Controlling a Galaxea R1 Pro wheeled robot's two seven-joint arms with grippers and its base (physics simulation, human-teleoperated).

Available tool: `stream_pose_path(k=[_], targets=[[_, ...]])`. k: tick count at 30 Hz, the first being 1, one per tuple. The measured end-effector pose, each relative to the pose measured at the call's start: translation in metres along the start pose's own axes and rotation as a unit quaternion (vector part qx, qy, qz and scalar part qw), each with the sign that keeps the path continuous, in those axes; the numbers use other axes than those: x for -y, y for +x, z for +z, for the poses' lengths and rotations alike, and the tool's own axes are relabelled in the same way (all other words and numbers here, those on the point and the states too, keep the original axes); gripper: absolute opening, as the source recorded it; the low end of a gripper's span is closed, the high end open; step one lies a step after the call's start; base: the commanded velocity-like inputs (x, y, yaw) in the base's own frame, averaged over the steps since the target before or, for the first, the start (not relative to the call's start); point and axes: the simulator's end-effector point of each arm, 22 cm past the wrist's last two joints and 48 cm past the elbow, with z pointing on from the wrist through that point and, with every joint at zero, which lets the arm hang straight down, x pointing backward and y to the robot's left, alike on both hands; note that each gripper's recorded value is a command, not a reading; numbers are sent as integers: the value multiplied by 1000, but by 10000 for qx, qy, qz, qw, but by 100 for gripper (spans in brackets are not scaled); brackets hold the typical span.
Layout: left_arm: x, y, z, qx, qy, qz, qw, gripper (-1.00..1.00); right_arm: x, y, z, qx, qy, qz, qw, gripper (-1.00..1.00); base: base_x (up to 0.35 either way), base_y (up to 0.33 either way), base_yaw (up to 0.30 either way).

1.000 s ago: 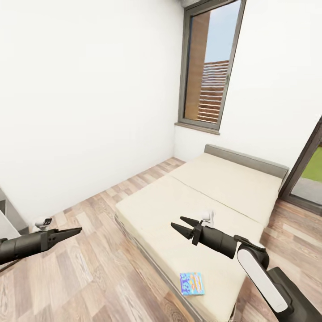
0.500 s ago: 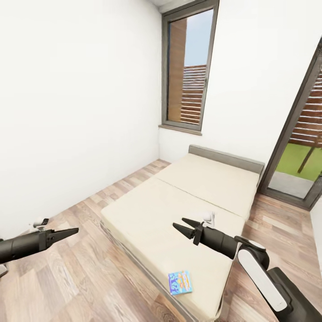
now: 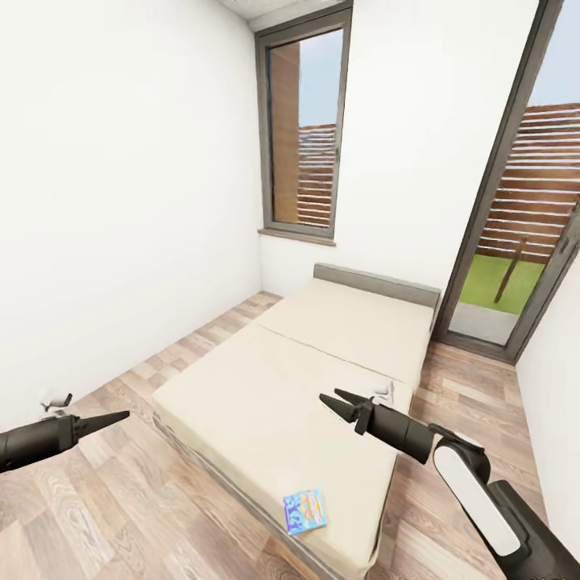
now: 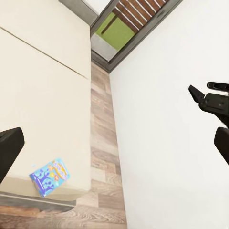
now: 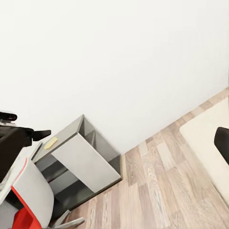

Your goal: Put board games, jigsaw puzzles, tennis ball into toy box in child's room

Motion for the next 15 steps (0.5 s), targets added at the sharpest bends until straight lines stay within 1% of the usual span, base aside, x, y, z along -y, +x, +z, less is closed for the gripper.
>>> stream_pose_path(k=[4,5,8,9,13,15], targets=[[-2,0,1,2,-31,-7,10000,100,2,-5,-1,144,-60,194,9997,100,0,0,-221],[-3,1,1,1,-38,-8,10000,100,6,-4,-1,180,-52,287,9994,100,0,0,-220],[-4,0,1,7,-41,4,10000,100,16,0,-2,202,19,423,9989,100,0,0,-219],[-5,0,1,9,-43,10,10000,100,24,4,-3,196,85,506,9985,100,0,0,-219],[-6,0,1,21,-46,39,10000,100,37,9,-6,208,184,616,9977,100,-24,0,-218],[-7,0,2,29,-48,53,10000,100,42,8,-7,236,219,634,9975,100,-167,28,-218]])
